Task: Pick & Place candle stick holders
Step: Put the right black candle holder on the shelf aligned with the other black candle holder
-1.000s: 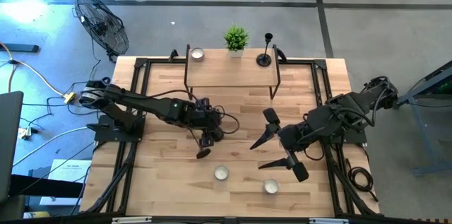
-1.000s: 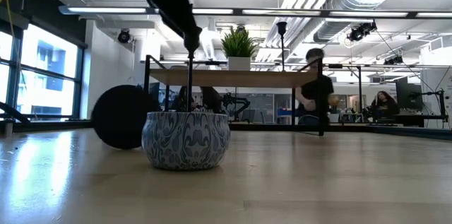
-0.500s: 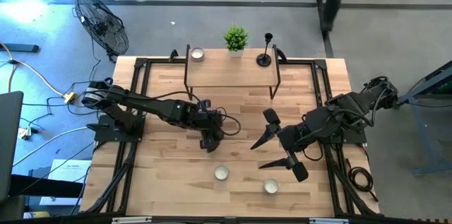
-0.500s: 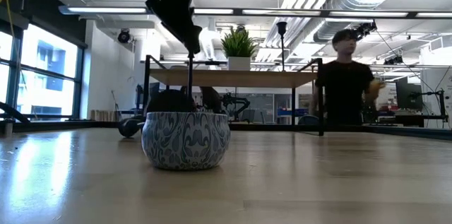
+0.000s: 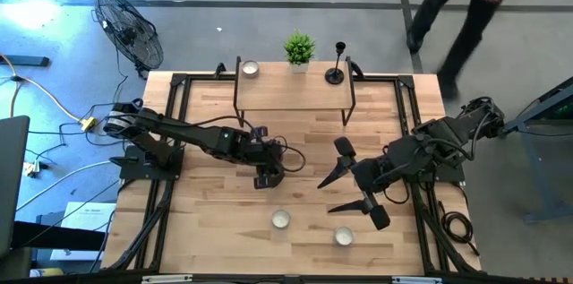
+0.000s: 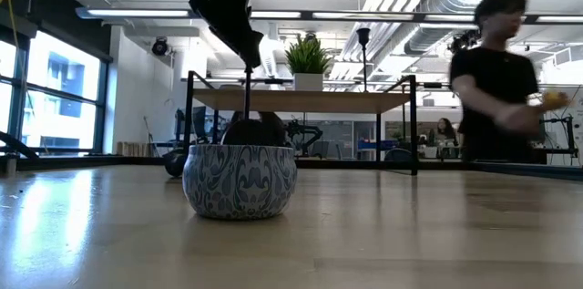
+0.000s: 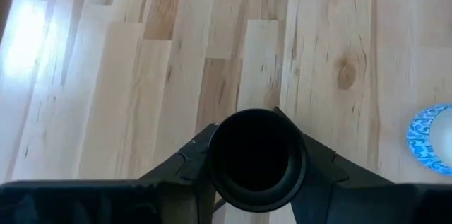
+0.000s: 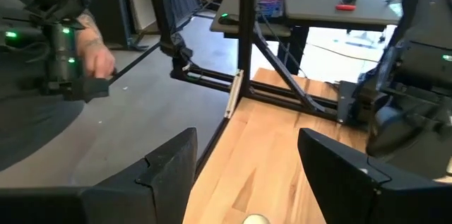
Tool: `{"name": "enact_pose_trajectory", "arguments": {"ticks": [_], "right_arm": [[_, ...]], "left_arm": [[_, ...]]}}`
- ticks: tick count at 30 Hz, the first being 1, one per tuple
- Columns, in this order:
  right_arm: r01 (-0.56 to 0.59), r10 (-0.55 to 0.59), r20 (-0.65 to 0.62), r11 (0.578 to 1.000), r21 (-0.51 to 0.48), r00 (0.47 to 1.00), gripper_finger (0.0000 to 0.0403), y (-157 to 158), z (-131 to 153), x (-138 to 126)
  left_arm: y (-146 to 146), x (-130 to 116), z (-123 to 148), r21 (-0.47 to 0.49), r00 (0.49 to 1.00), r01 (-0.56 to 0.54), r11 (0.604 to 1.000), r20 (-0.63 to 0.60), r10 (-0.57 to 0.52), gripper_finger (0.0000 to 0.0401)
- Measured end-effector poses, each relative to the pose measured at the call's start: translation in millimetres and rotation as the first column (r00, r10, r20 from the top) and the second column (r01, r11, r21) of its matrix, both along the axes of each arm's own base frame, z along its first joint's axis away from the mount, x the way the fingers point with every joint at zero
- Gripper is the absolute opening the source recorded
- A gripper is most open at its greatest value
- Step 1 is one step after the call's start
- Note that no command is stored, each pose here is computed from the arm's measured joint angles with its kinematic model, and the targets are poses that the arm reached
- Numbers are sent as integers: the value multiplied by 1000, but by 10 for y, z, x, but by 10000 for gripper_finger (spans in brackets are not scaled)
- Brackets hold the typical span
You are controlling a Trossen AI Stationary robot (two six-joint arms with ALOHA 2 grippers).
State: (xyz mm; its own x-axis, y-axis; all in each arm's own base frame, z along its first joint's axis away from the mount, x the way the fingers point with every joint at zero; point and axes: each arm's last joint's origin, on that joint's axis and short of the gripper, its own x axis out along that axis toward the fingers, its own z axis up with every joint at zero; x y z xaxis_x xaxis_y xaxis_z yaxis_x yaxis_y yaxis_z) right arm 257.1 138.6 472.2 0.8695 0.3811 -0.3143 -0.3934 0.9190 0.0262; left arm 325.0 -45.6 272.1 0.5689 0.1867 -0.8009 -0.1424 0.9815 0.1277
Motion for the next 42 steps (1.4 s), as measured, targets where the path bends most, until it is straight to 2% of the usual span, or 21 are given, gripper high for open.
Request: {"name": "enact_pose_trajectory", "arguments": {"ticks": [7,13,16,21,25,28,31,34,38,42], "right_arm": [[28,-28,16,999,19,999,240,-1,20,7],[33,-34,25,999,22,999,240,-1,29,10],[75,-75,22,997,5,997,240,-14,18,12],[243,-244,-16,969,-46,970,240,-72,-42,5],[384,-388,-49,920,-84,920,240,-125,-101,-15],[446,-453,-61,889,-102,889,240,-148,-133,-23],[467,-477,-74,876,-121,876,240,-136,-183,18],[446,-467,-123,879,-169,875,240,-125,-299,118],[432,-474,-201,875,-219,857,240,-147,-477,284],[445,-492,-205,864,-235,846,240,-193,-563,441]], "left_arm": [[32,-109,193,15,996,-45,999,74,44,122],[63,-286,452,-7,981,-88,996,173,88,122],[59,-399,589,-13,967,-115,993,229,114,122],[5,-579,837,-15,924,-133,991,361,130,122],[-42,-696,1062,-49,854,-134,990,501,140,122],[-59,-739,1176,-56,810,-123,991,572,132,122],[-58,-736,1254,-59,770,-109,992,626,122,122],[-62,-717,1312,-59,738,-83,995,667,101,122],[-81,-671,1314,-47,730,-54,997,679,72,122],[-87,-669,1319,-54,728,-33,998,683,61,122]]}}
